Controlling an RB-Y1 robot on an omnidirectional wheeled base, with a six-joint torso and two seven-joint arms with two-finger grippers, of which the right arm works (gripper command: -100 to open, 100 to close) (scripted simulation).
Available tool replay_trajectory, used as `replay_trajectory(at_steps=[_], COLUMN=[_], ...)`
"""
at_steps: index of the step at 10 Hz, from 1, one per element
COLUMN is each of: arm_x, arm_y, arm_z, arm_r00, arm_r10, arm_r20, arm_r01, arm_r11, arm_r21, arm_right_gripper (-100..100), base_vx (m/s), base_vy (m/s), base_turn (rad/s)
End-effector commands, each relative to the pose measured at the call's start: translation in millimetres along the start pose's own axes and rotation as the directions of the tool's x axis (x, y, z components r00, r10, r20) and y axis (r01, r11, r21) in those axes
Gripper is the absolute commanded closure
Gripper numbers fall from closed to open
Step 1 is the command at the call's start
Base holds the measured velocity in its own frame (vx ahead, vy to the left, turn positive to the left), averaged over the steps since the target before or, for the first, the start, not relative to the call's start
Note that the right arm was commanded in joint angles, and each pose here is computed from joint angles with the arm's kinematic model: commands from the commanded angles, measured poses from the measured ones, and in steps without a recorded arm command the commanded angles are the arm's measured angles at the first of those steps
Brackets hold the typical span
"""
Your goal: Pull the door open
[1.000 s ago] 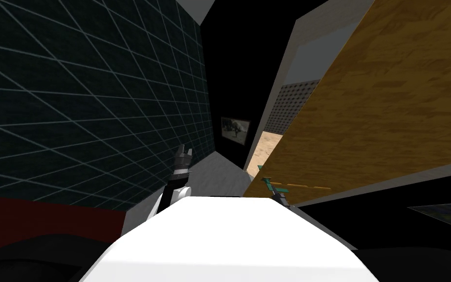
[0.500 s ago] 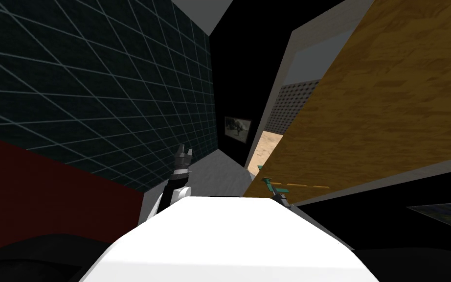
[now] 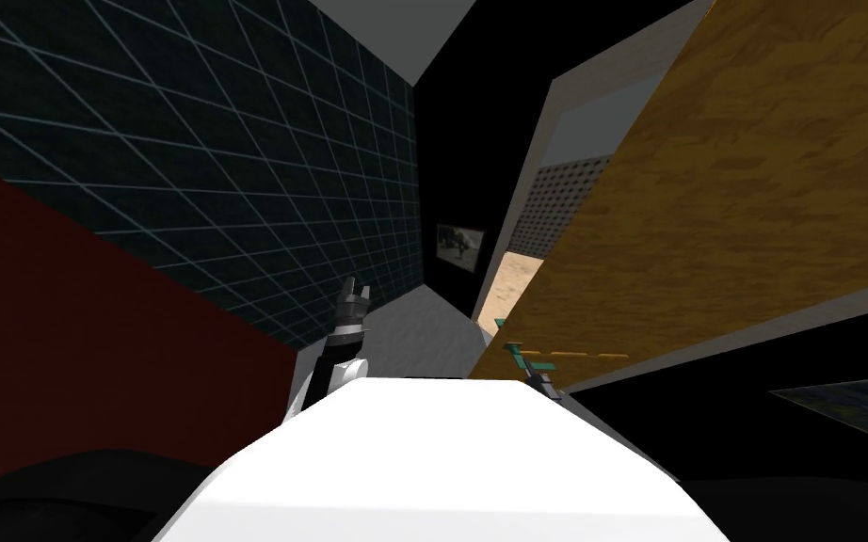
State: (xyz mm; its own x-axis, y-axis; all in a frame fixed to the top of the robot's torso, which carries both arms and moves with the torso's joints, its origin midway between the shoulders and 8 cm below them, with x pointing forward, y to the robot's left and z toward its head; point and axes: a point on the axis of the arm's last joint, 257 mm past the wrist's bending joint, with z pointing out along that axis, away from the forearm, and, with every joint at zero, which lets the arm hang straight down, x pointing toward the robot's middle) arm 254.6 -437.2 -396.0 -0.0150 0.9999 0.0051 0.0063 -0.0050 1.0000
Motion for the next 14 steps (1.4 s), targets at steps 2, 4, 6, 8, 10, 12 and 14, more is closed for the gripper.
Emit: replay_trajectory(at_steps=[2, 4, 6, 8, 10, 12, 14], arm_x=[-0.8, -1.5, -2.4, -3.2, -4.0, -4.7, 0.3], arm_y=[0.5, 1.0, 1.7, 2.3, 2.9, 3.4, 1.1], arm_z=[0.5, 1.1, 1.6, 2.2, 2.7, 3.1, 3.6], arm_r00=[1.000, 1.000, 1.000, 1.000, 1.000, 1.000, 0.999], arm_r10=[-0.001, -0.002, -0.003, -0.004, -0.005, -0.006, 0.000], arm_r20=[-0.005, -0.010, -0.016, -0.021, -0.026, -0.030, -0.038], arm_r01=[0.001, 0.002, 0.003, 0.004, 0.005, 0.005, 0.000], arm_r11=[1.000, 1.000, 1.000, 1.000, 1.000, 1.000, 1.000], arm_r21=[-0.001, -0.002, -0.003, -0.004, -0.005, -0.006, -0.001], arm_right_gripper=[100, 100, 100, 100, 100, 100, 100], base_vx=[-0.172, -0.187, -0.205, -0.211, -0.191, -0.185, -0.095], base_vy=[-0.030, -0.056, -0.034, -0.066, -0.074, -0.050, -0.014], base_turn=[0.157, 0.126, 0.138, 0.139, 0.136, 0.116, 0.085])
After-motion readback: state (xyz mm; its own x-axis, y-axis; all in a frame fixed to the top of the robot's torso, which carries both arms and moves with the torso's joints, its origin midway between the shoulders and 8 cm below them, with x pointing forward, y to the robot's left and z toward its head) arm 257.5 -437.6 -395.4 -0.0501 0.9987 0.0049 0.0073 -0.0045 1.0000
